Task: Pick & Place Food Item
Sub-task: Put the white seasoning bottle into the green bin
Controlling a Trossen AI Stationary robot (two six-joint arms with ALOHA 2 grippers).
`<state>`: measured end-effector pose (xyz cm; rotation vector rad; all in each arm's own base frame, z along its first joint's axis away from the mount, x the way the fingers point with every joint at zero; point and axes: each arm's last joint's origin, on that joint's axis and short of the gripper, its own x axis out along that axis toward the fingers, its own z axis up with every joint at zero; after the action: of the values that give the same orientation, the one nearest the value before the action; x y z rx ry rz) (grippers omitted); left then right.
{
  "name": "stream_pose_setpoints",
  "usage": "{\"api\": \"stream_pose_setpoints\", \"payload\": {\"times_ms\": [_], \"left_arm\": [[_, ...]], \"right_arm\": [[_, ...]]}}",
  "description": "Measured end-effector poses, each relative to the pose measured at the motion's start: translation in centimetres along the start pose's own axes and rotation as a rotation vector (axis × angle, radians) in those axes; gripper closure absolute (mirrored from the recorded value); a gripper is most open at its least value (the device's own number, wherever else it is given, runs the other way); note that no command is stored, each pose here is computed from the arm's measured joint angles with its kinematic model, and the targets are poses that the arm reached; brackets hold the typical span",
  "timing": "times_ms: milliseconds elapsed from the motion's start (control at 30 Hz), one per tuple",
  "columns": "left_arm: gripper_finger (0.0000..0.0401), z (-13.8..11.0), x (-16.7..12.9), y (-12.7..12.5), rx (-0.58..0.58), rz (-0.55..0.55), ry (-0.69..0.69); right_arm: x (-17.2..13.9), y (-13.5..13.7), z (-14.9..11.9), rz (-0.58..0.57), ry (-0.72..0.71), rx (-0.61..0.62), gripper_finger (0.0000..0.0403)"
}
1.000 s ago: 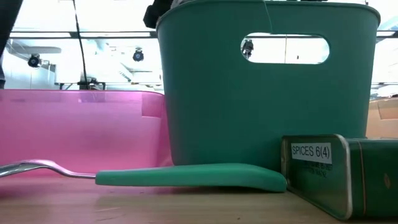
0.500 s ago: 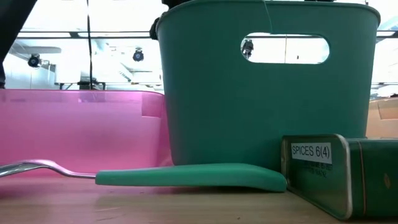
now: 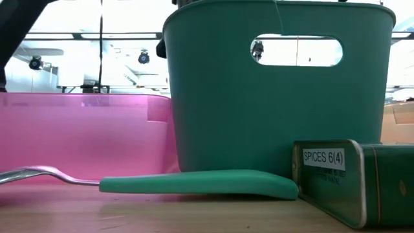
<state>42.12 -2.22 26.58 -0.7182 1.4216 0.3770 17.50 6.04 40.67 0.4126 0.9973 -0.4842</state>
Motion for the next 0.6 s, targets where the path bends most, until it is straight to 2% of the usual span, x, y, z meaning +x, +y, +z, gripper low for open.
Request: {"api": "stream_pose_setpoints", "payload": {"times_ms": [467,600], "left_arm": [[0.0211,1.1,-0.2,1.2,-0.345,-0.007,0.010],[0.0211,1.3,0.0,1.5,-0.398,-0.012,0.025]], "right_arm": [[1.8,1.7,0.3,-0.068,0.010,-0.008,0.0051],[2.5,2.2,0.4,-0.088,0.022,-0.020,0.0051]]}}
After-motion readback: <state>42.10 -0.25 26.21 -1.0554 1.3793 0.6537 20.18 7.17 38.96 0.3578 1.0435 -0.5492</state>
